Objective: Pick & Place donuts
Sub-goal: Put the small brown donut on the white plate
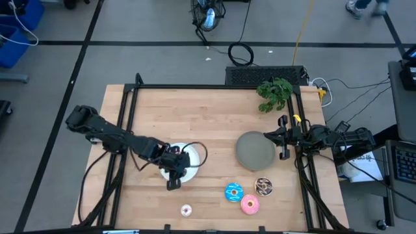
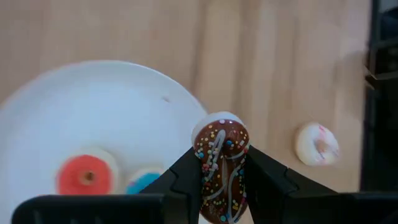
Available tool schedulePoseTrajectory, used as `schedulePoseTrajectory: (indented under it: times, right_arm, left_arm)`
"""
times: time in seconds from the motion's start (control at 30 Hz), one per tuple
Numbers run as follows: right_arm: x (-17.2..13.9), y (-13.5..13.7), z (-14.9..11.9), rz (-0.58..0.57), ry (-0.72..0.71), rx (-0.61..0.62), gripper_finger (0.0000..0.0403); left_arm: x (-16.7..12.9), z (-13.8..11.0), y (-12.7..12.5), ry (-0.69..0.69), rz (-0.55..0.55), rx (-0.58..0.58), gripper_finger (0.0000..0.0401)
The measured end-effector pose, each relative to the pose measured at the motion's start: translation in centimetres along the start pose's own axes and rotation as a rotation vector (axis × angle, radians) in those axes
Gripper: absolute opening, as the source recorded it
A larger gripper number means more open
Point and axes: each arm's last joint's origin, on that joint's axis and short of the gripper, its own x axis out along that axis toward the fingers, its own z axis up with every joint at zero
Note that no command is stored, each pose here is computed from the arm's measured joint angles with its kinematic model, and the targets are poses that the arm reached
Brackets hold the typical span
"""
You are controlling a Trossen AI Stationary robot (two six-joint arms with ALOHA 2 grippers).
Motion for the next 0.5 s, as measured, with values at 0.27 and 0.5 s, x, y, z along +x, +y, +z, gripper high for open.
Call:
schedulePoseTrajectory:
  times: [0.27, 0.5]
  right_arm:
    - [0.0, 0.0, 0.0, 0.0, 0.0, 0.0, 0.0]
    - [0.0, 0.0, 0.0, 0.0, 0.003, -0.004, 0.0]
  left_arm:
    - [-0.4, 2.1, 4.3, -0.037, 0.061, -0.034, 0.0104]
    - [-0.8, 2.9, 6.6, -0.066, 0.138, -0.014, 0.0104]
